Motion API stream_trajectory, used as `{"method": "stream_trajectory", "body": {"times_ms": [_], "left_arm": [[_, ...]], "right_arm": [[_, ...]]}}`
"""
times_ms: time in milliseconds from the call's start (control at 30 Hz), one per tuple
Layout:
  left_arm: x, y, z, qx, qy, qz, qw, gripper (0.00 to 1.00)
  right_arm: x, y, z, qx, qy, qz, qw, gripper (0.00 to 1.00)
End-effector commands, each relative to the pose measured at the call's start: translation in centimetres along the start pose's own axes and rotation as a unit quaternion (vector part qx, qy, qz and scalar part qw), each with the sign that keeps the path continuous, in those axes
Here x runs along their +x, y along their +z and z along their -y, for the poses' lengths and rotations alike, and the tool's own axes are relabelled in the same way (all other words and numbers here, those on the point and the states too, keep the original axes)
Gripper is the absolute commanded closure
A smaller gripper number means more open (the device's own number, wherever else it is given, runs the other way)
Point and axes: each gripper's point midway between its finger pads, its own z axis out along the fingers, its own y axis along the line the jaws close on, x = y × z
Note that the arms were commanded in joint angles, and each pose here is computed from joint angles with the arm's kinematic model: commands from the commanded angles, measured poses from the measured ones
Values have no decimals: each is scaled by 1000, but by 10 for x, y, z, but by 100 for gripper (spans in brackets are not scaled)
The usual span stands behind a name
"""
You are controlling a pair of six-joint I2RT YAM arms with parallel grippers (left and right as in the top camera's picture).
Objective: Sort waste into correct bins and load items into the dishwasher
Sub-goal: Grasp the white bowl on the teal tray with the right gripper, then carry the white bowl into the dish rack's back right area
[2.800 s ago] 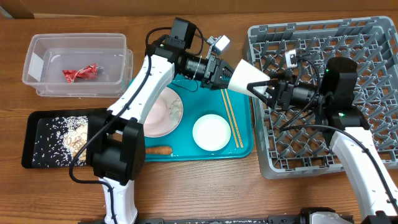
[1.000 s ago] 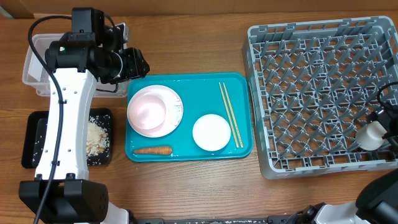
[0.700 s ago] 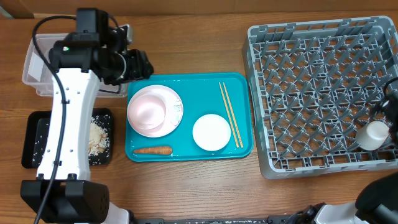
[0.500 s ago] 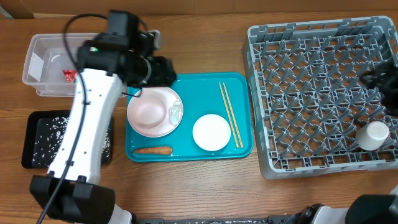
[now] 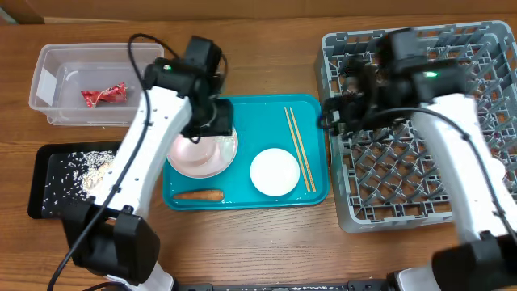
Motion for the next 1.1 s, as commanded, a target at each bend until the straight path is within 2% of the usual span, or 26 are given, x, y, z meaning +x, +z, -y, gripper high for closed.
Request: {"method": "stream_trajectory", "body": {"times_ms": [0, 167, 333, 467, 667, 767, 800, 933, 1067], "left_arm": [[-4, -31, -51, -49, -96, 40, 993, 41], [-5, -56, -94, -60, -164, 71, 982, 40], [-5, -68, -115, -63, -190, 88, 976, 38], [-5, -68, -116, -63, -191, 88, 976, 37], [-6, -68, -116, -63, -191, 90, 976, 37], [-6, -69, -116, -62, -191, 90, 976, 37], [-6, -69, -116, -62, -191, 90, 975, 37], [-6, -69, -116, -62, -191, 90, 975, 37], [-6, -69, -116, -62, -190, 91, 976, 37]], "right_arm": [[8, 49, -18, 21, -18, -63, 998, 7], [25, 101, -37, 19, -32, -134, 990, 18], [41, 138, -33, 39, -6, -189, 981, 25], [58, 169, -22, 48, 6, -241, 969, 43], [67, 180, -16, 50, 10, -247, 968, 62], [76, 186, -12, 52, 12, -254, 966, 84], [76, 187, -12, 52, 12, -253, 966, 87], [69, 187, -12, 58, 29, -240, 969, 95], [53, 172, -11, 66, 30, -223, 972, 96]]}}
